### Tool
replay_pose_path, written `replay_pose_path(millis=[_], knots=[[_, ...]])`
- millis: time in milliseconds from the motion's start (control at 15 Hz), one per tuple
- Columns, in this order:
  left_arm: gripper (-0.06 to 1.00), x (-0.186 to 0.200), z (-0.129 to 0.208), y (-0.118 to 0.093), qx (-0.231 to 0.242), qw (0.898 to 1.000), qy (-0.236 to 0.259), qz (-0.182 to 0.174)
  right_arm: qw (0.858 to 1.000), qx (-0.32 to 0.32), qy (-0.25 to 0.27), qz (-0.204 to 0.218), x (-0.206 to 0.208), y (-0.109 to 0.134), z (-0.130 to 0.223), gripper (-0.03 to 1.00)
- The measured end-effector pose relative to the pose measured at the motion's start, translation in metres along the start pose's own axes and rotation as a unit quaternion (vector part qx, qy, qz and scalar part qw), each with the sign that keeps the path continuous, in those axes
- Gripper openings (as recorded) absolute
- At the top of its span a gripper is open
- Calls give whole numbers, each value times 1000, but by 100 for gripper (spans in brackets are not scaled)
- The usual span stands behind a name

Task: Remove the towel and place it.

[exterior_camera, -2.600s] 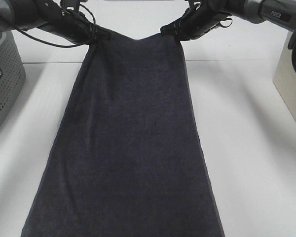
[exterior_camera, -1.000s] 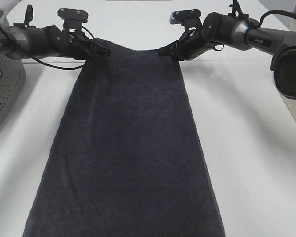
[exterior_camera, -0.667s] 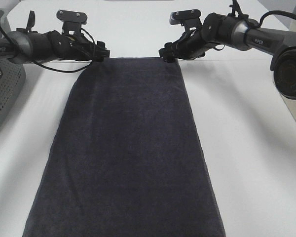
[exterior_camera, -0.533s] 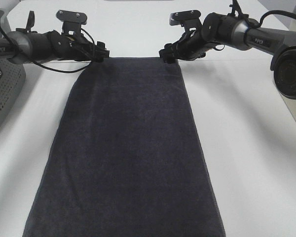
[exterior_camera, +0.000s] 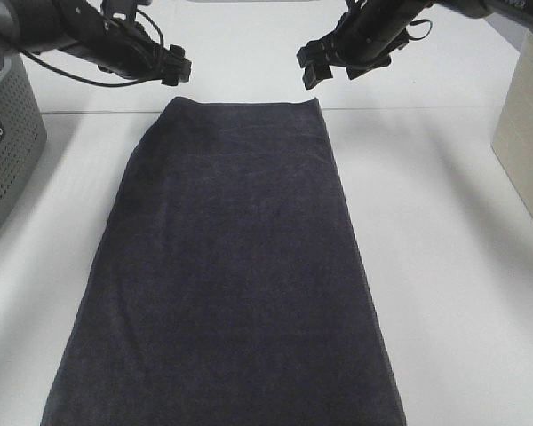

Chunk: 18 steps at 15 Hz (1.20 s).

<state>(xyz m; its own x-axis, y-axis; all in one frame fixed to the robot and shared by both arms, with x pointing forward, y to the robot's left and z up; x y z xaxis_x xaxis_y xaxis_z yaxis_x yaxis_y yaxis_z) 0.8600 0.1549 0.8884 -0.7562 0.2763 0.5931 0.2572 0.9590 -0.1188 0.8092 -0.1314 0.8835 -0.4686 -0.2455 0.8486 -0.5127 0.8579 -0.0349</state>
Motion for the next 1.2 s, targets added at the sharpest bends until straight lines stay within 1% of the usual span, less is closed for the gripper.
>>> replay_pose_path(millis=[67, 133, 200, 333, 400, 467, 600, 667, 733, 800, 867, 933, 1000, 1067, 1200], knots=[[80, 8, -4, -2, -2, 1000, 9, 3, 1000, -3, 12, -5, 8, 2, 2, 75], [80, 25, -5, -6, 0, 999, 38, 6, 999, -13, 41, -17, 23, 8, 10, 75], [80, 58, -9, -6, 0, 996, 86, -10, 995, -29, 86, -30, 51, 15, 21, 75], [80, 97, -18, -2, -2, 992, 118, -35, 994, -39, 100, -30, 76, 18, 22, 75], [80, 117, -27, 4, 14, 991, 122, -51, 994, -44, 95, -28, 87, 19, 19, 75], [80, 132, -36, 10, 42, 991, 114, -62, 994, -53, 89, -26, 96, 19, 15, 75], [80, 160, -52, 38, 85, 988, 95, -90, 994, -75, 76, -17, 111, 12, 10, 75], [80, 173, -52, 54, 103, 984, 99, -103, 993, -94, 66, -11, 122, 5, 8, 75], [80, 185, -49, 73, 118, 980, 110, -119, 992, -112, 55, -2, 135, -7, 7, 75], [80, 196, -42, 88, 130, 974, 129, -134, 991, -130, 43, 7, 148, -20, 6, 75], [80, 203, -33, 99, 141, 968, 150, -142, 990, -136, 34, 20, 161, -32, 6, 75], [80, 209, -24, 107, 146, 963, 171, -149, 990, -136, 25, 29, 172, -36, 4, 75], [80, 215, -19, 112, 146, 959, 186, -157, 990, -135, 20, 32, 181, -35, 3, 75], [80, 222, -18, 112, 141, 958, 194, -159, 990, -137, 21, 31, 191, -31, 7, 75], [80, 242, -23, 109, 130, 960, 187, -165, 989, -140, 40, 27, 208, -20, 28, 75]])
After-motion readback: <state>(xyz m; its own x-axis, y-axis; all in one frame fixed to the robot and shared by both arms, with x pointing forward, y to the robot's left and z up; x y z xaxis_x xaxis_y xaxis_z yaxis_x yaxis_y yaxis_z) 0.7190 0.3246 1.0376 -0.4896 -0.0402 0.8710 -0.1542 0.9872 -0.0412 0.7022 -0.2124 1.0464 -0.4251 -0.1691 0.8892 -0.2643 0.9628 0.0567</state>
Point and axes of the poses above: a point on each arm's last joint axis where the gripper is mounted, x pointing back along that axis away from the gripper, y along the wrist's bending axis when the last joint is at zero, z = x × y, the point moved 10 cm from there along -x, pointing out along that axis toward the gripper, and after that the axes turned 7 degrees about x, right-handed, at the moved point
